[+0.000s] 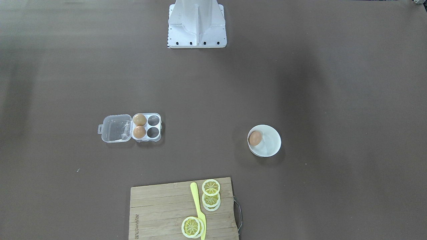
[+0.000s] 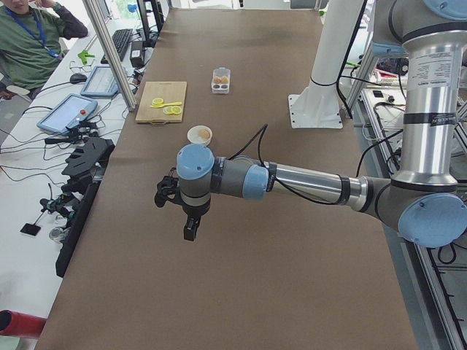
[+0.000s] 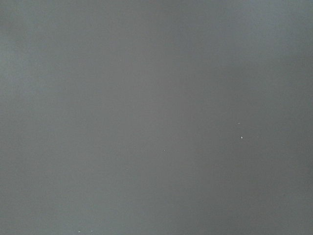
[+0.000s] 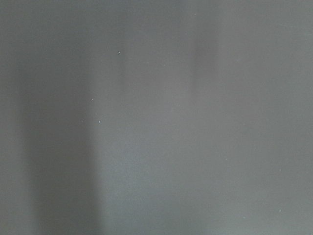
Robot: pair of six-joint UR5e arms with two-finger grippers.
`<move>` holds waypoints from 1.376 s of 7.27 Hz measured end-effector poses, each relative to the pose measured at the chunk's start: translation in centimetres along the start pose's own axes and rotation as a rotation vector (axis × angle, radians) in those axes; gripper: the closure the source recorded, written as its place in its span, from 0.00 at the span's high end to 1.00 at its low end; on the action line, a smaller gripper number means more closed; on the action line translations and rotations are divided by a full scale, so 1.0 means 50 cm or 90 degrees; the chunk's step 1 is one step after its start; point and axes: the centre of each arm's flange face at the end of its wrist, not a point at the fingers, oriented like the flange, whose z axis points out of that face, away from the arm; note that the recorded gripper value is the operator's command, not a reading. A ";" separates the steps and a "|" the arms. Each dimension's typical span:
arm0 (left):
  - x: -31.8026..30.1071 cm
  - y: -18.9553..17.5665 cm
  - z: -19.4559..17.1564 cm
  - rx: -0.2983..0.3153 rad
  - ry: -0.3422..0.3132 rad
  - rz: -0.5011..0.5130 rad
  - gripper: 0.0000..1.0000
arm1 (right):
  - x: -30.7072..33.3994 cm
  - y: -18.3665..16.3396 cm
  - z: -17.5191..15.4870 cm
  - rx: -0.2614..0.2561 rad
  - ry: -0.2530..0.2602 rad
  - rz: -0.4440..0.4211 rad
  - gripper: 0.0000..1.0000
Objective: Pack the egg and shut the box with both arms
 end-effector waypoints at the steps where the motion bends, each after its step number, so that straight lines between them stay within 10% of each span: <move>1: 0.005 -0.002 0.006 -0.002 0.002 0.004 0.99 | -0.002 0.000 -0.001 0.001 -0.001 -0.001 1.00; 4: 0.032 -0.031 -0.012 0.076 0.005 0.088 0.99 | -0.005 -0.004 -0.004 0.014 -0.004 -0.010 1.00; 10: 0.172 -0.129 0.012 0.219 0.044 0.249 0.99 | -0.132 -0.093 -0.047 0.146 -0.014 -0.123 1.00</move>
